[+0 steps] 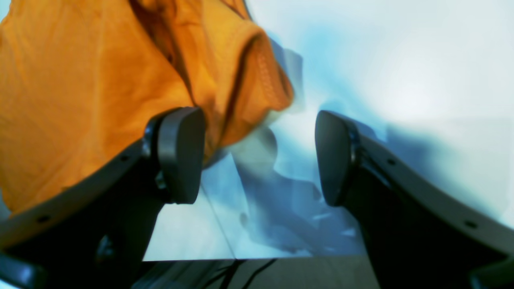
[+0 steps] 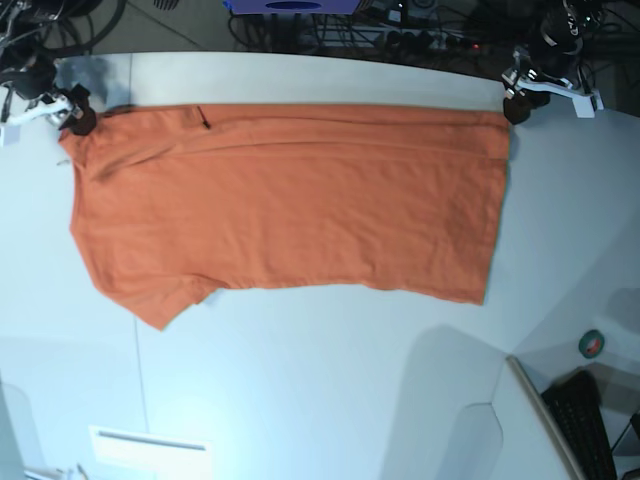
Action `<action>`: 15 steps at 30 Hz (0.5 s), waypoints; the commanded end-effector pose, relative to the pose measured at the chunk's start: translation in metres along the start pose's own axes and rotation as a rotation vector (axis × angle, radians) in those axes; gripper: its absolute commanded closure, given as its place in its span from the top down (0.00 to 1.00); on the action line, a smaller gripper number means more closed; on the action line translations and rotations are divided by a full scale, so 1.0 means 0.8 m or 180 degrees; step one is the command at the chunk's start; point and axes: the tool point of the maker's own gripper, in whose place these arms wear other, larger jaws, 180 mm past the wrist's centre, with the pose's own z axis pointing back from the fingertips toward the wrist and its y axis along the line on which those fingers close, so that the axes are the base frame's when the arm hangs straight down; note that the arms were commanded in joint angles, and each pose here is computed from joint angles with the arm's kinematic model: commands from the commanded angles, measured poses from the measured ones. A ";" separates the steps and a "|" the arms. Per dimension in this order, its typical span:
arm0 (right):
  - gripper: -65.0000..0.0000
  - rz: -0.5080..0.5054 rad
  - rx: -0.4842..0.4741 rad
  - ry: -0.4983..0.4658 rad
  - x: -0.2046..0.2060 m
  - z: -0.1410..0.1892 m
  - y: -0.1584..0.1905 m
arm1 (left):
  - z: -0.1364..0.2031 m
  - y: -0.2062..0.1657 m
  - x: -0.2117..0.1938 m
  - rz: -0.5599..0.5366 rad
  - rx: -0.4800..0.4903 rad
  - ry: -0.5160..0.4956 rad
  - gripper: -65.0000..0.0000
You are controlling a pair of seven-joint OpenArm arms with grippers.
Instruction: Layout the t-shirt on the table in an organized manner, then fold the t-shirt properly
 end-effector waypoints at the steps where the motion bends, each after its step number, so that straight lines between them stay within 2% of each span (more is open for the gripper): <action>1: 0.60 0.0045 0.0041 -0.0123 0.017 0.003 0.003 | 0.002 -0.002 0.016 -0.0058 -0.0040 -0.0148 0.48; 6: 0.60 0.0044 0.0051 -0.0135 0.019 0.002 0.004 | -0.013 -0.037 0.007 -0.0148 -0.0277 -0.0168 0.42; 15: 0.60 0.0043 0.0057 -0.0150 0.022 0.002 0.005 | -0.028 -0.037 -0.009 -0.0005 -0.0286 -0.0070 0.42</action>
